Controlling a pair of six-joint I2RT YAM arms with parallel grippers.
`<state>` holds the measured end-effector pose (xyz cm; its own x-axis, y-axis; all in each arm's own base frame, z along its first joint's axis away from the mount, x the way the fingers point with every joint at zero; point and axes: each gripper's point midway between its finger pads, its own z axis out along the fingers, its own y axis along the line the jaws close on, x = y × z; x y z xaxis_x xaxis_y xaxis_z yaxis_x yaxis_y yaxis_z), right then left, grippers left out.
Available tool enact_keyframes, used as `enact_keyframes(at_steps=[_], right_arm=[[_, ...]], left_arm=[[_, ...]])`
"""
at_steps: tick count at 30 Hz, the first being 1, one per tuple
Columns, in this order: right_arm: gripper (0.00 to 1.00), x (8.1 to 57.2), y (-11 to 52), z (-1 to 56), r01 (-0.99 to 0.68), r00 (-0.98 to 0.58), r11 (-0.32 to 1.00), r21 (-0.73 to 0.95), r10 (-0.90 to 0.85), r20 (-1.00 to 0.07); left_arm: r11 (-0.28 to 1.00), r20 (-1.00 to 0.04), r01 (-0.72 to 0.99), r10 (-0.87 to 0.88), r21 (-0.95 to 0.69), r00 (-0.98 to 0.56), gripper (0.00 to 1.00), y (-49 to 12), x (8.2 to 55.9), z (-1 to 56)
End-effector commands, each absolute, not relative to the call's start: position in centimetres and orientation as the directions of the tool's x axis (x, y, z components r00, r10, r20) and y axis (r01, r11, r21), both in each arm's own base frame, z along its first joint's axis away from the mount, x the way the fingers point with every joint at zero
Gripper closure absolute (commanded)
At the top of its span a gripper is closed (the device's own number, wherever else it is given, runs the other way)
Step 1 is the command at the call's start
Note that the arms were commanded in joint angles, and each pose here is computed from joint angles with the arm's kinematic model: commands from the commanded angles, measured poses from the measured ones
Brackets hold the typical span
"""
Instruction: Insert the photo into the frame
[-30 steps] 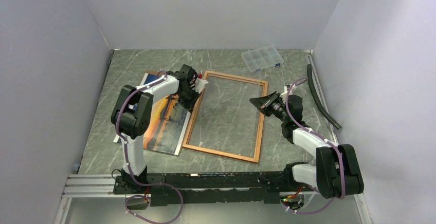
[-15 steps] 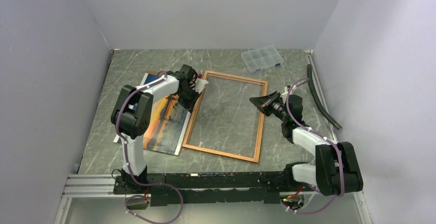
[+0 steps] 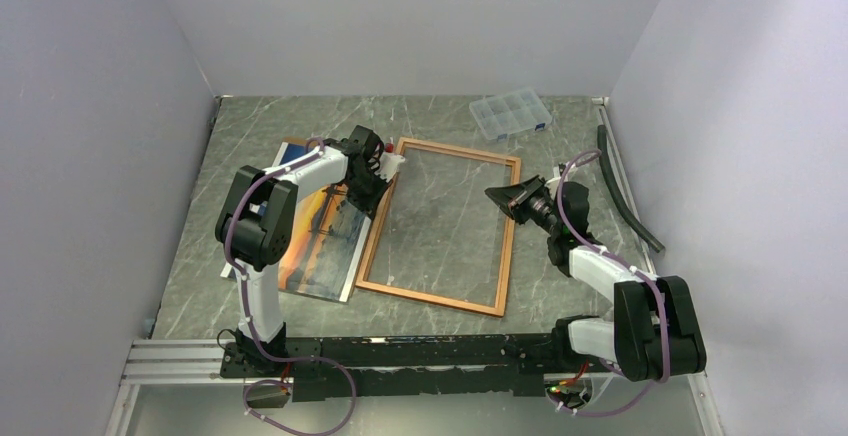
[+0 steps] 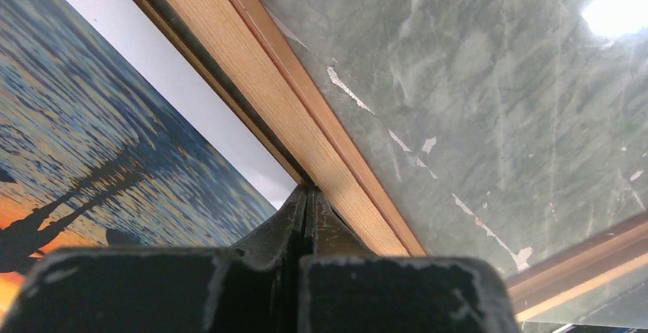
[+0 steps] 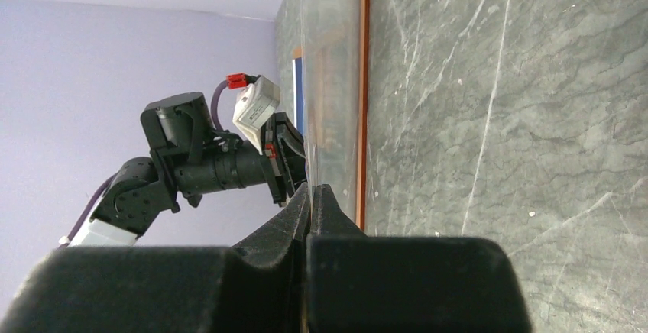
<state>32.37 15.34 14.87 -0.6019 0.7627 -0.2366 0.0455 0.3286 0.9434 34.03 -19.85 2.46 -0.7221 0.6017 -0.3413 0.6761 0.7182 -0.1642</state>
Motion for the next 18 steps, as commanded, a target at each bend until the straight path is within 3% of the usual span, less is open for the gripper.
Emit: enact_keyframes(at_steps=[1, 18], right_arm=[[1.00, 33.5, 15.6, 18.1, -0.046, -0.577, 0.322, 0.946, 0.764, -0.288], [1.00, 34.4, 15.4, 14.9, -0.002, -0.588, 0.381, 0.925, 0.748, -0.309]], left_arm=[[0.684, -0.408, 0.703, 0.595, -0.196, -0.693, 0.98, -21.7, 34.0, 4.0], [0.684, -0.408, 0.704, 0.596, -0.193, -0.691, 0.97, -21.6, 33.9, 3.9]])
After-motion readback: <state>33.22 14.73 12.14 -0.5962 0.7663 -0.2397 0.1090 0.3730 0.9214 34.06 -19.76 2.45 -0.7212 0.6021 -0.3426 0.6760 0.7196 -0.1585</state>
